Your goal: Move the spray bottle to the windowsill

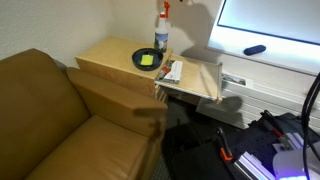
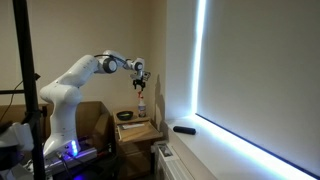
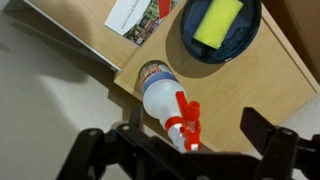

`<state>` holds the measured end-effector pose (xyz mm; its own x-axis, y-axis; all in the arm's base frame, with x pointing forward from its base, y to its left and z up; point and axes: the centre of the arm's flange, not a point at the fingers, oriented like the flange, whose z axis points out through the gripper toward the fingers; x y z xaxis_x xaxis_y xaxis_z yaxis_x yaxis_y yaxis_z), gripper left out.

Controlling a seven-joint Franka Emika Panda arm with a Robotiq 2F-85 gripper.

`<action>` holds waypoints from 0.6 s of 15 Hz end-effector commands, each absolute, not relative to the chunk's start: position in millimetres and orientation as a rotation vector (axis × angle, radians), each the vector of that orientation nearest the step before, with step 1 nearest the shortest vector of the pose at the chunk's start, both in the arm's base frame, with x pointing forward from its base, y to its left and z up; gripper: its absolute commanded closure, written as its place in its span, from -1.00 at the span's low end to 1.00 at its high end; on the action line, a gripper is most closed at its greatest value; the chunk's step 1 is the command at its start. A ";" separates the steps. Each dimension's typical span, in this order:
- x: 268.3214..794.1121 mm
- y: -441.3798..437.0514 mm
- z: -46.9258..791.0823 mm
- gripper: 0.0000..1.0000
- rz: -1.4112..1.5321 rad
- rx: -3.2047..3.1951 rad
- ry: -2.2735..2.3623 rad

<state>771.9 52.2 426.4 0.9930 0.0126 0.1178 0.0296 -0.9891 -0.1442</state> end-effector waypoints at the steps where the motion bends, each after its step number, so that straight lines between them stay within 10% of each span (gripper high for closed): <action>1: 773.7 60.8 419.2 -1.00 -0.172 -2.989 -0.023; 9: 798.8 93.5 384.8 -1.00 -0.372 -3.015 -0.073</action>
